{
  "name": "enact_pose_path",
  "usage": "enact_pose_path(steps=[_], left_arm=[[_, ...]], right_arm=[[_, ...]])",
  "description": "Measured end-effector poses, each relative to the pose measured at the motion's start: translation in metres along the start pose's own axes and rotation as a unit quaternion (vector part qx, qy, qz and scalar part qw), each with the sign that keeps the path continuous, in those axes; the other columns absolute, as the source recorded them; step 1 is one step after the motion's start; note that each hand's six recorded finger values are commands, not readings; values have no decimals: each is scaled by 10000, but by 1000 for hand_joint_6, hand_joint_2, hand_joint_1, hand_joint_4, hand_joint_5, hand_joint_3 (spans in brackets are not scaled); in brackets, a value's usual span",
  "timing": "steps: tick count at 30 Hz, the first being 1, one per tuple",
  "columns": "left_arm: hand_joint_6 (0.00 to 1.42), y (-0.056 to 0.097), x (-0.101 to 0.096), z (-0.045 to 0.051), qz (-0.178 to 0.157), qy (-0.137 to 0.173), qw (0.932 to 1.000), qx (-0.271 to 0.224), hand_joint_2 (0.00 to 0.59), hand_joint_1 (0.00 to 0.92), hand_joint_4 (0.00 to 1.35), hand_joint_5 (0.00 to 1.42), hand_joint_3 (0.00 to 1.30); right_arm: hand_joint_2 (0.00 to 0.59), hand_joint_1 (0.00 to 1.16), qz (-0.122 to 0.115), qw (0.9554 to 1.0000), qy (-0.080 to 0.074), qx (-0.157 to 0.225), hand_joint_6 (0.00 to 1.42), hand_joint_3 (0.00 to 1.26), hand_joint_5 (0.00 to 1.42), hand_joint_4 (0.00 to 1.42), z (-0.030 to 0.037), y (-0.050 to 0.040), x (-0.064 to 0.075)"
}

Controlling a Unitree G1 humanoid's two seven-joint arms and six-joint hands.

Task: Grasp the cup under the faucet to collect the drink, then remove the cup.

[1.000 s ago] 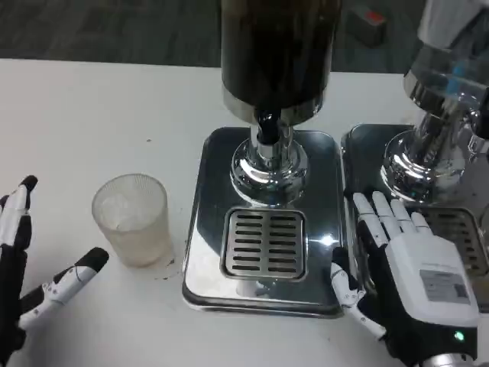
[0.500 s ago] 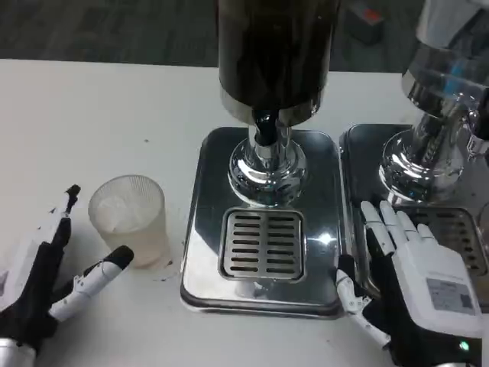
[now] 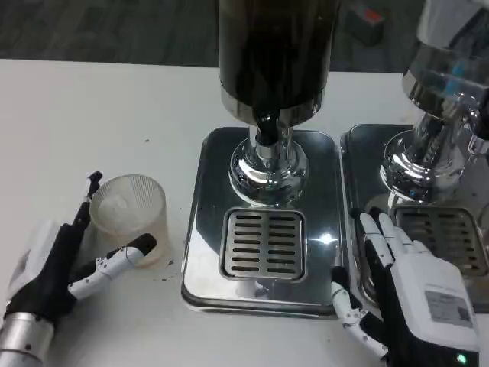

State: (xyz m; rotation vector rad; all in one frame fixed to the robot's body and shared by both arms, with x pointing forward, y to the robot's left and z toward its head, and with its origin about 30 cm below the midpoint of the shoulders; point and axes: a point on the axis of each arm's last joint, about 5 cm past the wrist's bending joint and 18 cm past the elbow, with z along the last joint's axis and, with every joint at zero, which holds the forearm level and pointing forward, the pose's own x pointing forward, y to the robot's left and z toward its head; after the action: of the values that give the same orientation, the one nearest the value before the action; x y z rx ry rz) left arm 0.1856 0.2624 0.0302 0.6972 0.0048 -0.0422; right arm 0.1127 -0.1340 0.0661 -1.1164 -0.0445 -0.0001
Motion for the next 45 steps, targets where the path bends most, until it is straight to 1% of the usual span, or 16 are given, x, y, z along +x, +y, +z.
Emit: enact_pose_path(steps=[7, 12, 15, 17, 20, 21, 24, 25, 26, 27, 28, 29, 32, 37, 42, 45], left_arm=[[116, -4, 65, 26, -66, -75, 9998, -180, 44, 222, 0, 114, 0], [172, -13, 84, 35, -67, -79, 9996, -247, 49, 243, 0, 176, 0], [236, -13, 99, 43, -41, -120, 9995, -281, 49, 246, 0, 234, 0], [307, -14, 105, 48, -29, -156, 9994, -297, 56, 267, 14, 300, 0], [531, -23, 118, 53, -39, -153, 9994, -311, 64, 295, 119, 440, 67], [594, -21, 126, 57, -19, -166, 9994, -310, 68, 321, 163, 489, 104], [703, -27, 130, 61, -10, -173, 9994, -299, 77, 345, 263, 575, 198], [757, -27, 133, 63, 17, -178, 9994, -296, 81, 366, 307, 622, 244], [790, -22, 144, 69, 68, -196, 9994, -292, 83, 377, 333, 653, 265], [822, -23, 144, 70, 56, -201, 9994, -283, 88, 397, 359, 677, 284], [845, -32, 143, 71, 34, -205, 9994, -273, 89, 396, 380, 694, 304], [855, -30, 148, 74, 45, -213, 9994, -271, 90, 413, 386, 703, 307], [856, -32, 155, 80, 30, -242, 9994, -252, 90, 417, 387, 709, 312], [869, -41, 156, 83, 110, -266, 9994, -192, 91, 433, 412, 713, 333], [876, -47, 146, 81, 296, -296, 9990, -124, 96, 436, 429, 713, 355], [892, -59, 120, 69, 415, -299, 9986, -92, 103, 429, 450, 737, 376]], right_arm=[[477, 206, 12, 10000, 20, 48, 137, 68, 108, 32, 21, 14, -9], [491, 223, 11, 10000, 51, 62, 179, 66, 120, 32, 30, 21, -13], [492, 226, 4, 9999, 81, 84, 196, 74, 124, 32, 39, 27, -18], [492, 228, 7, 9999, 95, 88, 211, 75, 131, 32, 38, 30, -26], [486, 238, -1, 9999, 104, 95, 218, 84, 133, 32, 39, 29, -32], [485, 240, -9, 9999, 104, 99, 220, 85, 133, 32, 41, 26, -33], [484, 247, -32, 9999, 101, 108, 232, 85, 143, 32, 45, 20, -34], [484, 248, -36, 9999, 99, 110, 233, 85, 144, 32, 46, 18, -34], [484, 249, -40, 9999, 99, 113, 234, 85, 145, 34, 46, 18, -34], [484, 249, -41, 9999, 99, 114, 234, 85, 145, 36, 47, 18, -33], [484, 251, -42, 9999, 101, 119, 246, 85, 147, 40, 48, 18, -33], [484, 252, -42, 9999, 101, 121, 249, 85, 147, 41, 49, 18, -33], [484, 255, -44, 9999, 102, 128, 254, 94, 157, 42, 50, 18, -32], [484, 256, -60, 9998, 108, 165, 256, 95, 158, 42, 61, 20, -25], [484, 257, -69, 9997, 110, 183, 258, 95, 158, 42, 66, 21, -20], [484, 258, -71, 9997, 110, 186, 259, 95, 158, 42, 67, 21, -19]])
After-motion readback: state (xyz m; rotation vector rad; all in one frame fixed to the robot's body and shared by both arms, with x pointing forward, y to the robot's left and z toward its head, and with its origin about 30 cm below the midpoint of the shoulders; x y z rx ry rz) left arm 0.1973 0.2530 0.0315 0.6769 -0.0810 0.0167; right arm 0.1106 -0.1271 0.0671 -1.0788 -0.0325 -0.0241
